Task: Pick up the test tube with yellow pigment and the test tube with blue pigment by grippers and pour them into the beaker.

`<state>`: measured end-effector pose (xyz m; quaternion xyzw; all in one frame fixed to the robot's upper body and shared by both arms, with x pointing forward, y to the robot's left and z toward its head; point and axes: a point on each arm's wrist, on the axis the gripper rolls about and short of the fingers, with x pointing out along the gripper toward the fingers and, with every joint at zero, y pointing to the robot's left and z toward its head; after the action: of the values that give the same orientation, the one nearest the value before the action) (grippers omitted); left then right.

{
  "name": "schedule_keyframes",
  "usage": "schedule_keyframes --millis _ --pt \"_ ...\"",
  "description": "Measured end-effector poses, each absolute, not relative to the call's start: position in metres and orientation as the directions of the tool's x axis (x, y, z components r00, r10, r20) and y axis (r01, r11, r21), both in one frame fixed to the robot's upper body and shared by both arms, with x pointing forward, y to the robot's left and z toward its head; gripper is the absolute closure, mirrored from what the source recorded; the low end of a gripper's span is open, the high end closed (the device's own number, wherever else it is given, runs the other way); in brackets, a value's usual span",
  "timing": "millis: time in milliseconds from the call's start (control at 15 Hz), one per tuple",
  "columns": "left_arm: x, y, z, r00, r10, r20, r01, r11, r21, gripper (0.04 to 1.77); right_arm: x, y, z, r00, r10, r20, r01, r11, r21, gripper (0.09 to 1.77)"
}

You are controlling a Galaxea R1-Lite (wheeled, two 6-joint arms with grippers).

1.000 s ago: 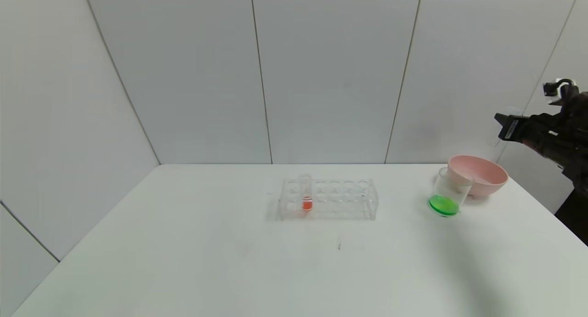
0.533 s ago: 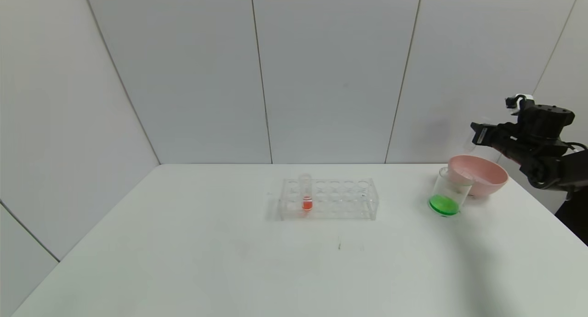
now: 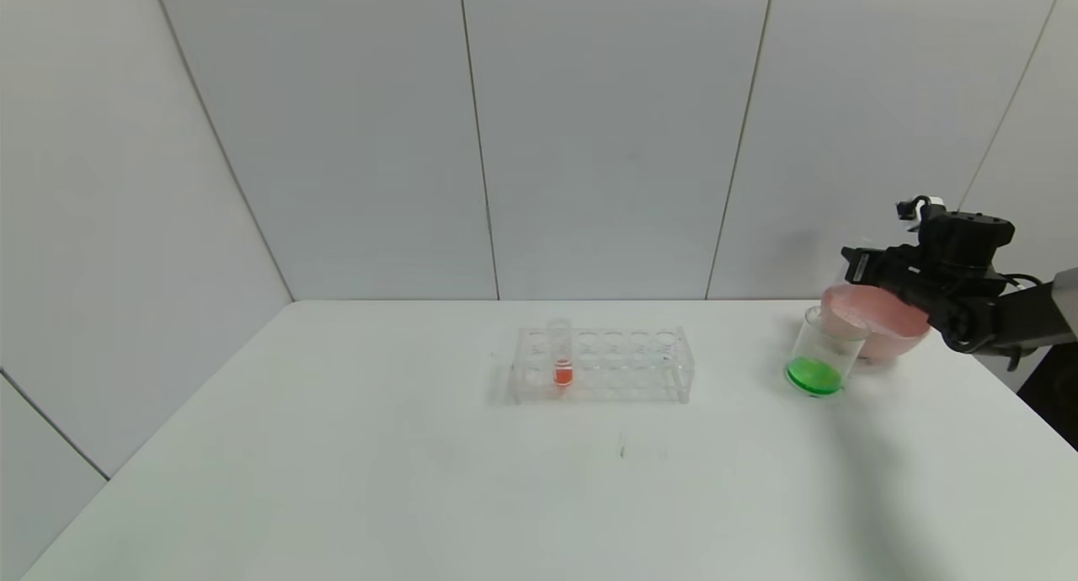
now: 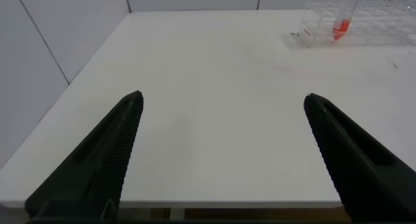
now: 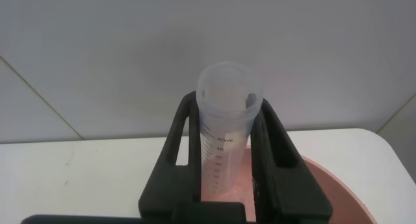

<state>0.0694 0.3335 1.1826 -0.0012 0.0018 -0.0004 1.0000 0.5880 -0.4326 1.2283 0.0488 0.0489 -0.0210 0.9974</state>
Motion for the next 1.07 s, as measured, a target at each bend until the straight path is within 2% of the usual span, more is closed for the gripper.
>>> schedule_keyframes --millis 200,467,733,1067 --pt "0.069 0.334 1.183 1.000 0.000 -0.004 0.000 1.000 -0.003 0.05 0.589 -0.432 1.228 0.995 -0.035 -0.091 0.044 0.995 0.093 0.98" --pt "0.069 0.334 1.183 1.000 0.000 -0.004 0.000 1.000 -0.003 0.05 0.588 -0.428 1.232 0.997 -0.036 -0.070 0.041 0.996 0.075 0.65" --pt "0.069 0.334 1.183 1.000 0.000 -0.004 0.000 1.000 -0.003 0.05 0.581 -0.422 1.237 0.997 -0.057 -0.044 0.059 0.996 0.066 0.45" --pt "0.069 0.334 1.183 1.000 -0.001 -0.004 0.001 1.000 -0.003 0.05 0.555 -0.382 1.265 1.000 0.015 -0.022 -0.013 0.997 0.078 0.31"
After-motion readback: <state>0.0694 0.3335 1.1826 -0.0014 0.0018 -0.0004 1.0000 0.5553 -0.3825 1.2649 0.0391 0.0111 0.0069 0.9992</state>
